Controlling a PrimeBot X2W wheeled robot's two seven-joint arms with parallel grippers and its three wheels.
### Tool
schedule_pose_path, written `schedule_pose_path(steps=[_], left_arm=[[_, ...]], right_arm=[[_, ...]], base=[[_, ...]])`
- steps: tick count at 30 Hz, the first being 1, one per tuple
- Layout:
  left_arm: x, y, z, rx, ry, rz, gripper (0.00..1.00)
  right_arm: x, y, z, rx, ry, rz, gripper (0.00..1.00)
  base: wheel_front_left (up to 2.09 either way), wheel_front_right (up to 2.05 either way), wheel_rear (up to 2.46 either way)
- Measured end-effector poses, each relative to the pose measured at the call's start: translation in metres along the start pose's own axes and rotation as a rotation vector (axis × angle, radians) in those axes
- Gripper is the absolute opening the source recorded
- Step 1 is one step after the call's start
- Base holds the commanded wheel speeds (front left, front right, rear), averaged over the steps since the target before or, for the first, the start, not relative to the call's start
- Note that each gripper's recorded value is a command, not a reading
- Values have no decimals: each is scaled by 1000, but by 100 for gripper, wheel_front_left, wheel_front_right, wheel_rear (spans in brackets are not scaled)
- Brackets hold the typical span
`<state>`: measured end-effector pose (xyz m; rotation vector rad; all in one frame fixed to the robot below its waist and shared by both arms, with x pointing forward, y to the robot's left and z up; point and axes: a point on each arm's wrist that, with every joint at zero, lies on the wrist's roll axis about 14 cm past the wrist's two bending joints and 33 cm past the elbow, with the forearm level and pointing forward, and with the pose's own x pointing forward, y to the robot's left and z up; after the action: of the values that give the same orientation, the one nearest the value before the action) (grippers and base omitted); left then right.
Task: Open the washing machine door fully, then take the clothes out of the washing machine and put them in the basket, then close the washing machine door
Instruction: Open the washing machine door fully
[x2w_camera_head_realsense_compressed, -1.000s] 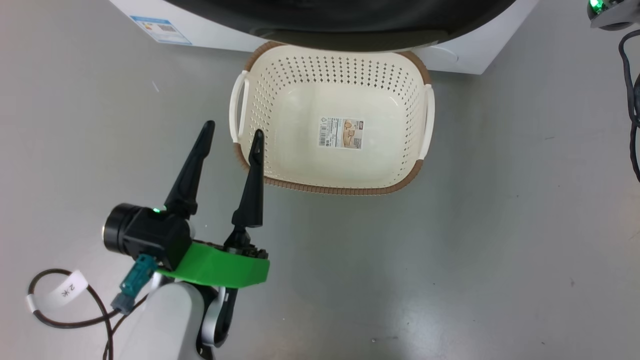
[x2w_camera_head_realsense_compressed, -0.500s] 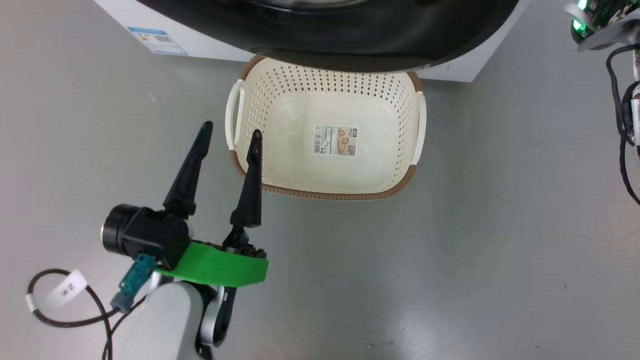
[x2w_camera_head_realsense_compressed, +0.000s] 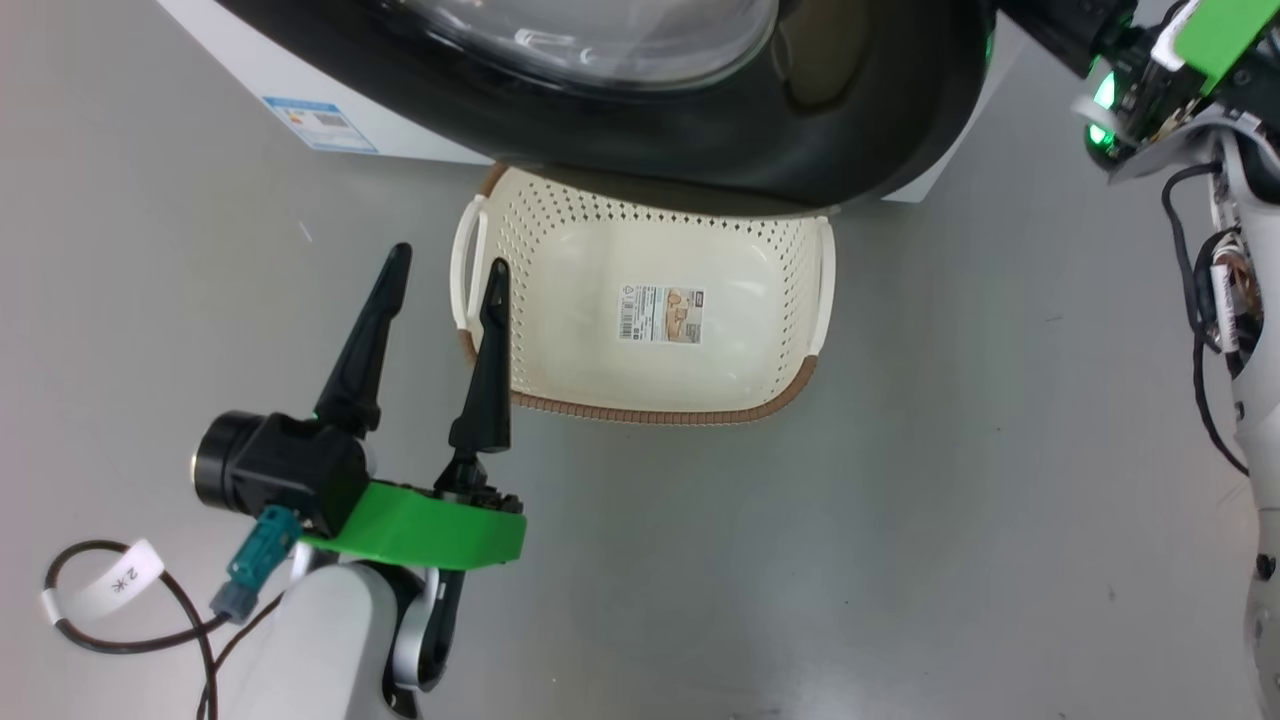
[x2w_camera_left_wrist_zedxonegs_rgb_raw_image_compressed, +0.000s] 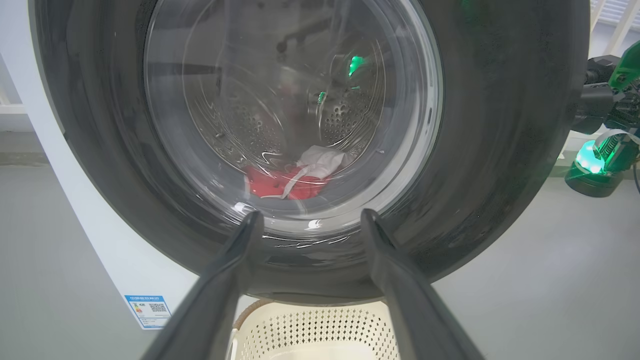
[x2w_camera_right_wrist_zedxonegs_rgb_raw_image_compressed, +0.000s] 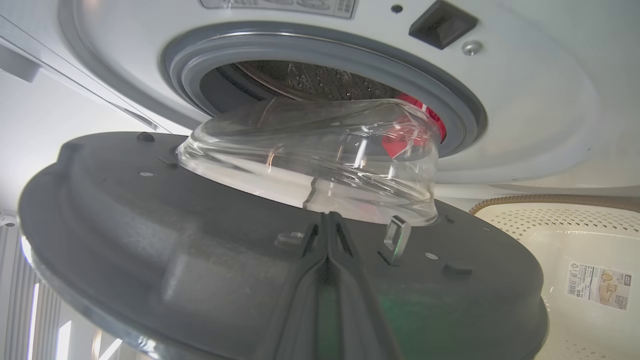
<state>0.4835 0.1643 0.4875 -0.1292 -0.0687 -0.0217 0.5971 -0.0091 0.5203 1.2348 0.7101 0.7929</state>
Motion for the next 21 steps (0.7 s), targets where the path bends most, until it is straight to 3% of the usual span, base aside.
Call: schedule_pose_path(steps=[21], left_arm=[[-12,-5,29,-8,-58,-7,100]], right_arm=[[-21,15,-54,3,104,10,0]], base=[[0,0,0]])
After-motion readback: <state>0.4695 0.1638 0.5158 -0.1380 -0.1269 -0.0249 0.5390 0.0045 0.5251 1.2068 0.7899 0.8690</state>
